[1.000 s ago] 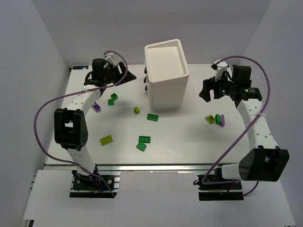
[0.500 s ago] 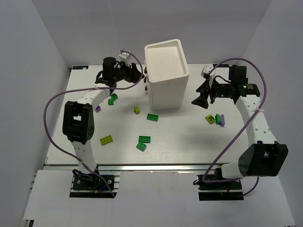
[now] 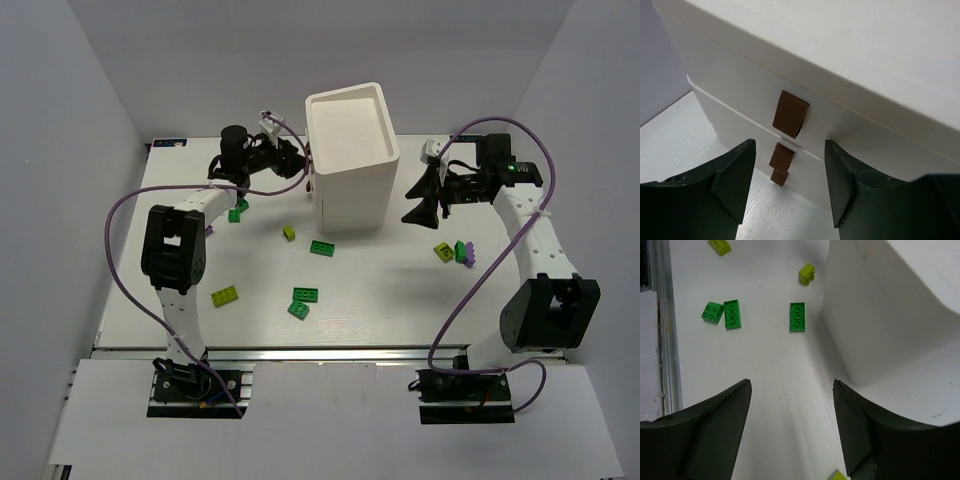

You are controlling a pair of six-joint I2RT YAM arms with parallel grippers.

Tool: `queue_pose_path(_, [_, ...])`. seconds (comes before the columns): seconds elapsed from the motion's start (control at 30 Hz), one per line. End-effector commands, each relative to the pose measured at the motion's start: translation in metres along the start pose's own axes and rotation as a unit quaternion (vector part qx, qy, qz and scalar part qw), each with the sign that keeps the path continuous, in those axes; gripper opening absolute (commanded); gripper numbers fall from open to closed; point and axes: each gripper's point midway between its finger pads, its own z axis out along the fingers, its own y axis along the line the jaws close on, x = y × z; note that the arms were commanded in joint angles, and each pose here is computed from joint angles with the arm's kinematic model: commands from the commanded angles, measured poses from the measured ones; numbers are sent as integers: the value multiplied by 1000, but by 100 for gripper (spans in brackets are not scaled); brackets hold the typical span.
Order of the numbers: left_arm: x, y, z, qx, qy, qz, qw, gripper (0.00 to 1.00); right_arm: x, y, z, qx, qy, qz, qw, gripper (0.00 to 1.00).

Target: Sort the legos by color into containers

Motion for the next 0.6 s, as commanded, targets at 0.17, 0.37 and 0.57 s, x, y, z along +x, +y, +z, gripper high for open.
queue_pose_path(0.17, [-30, 0, 11, 14, -56, 47, 997, 66, -14, -1, -3, -2, -15, -24, 1000, 72])
queue_pose_path(0.37, [-41, -12, 9, 59, -104, 63, 991, 69, -12, -1, -2, -2, -12, -24, 1000, 73])
queue_pose_path(0.57, [-39, -23, 5, 121, -127, 52, 983, 69, -7, 1, -3, 2, -9, -26, 1000, 72])
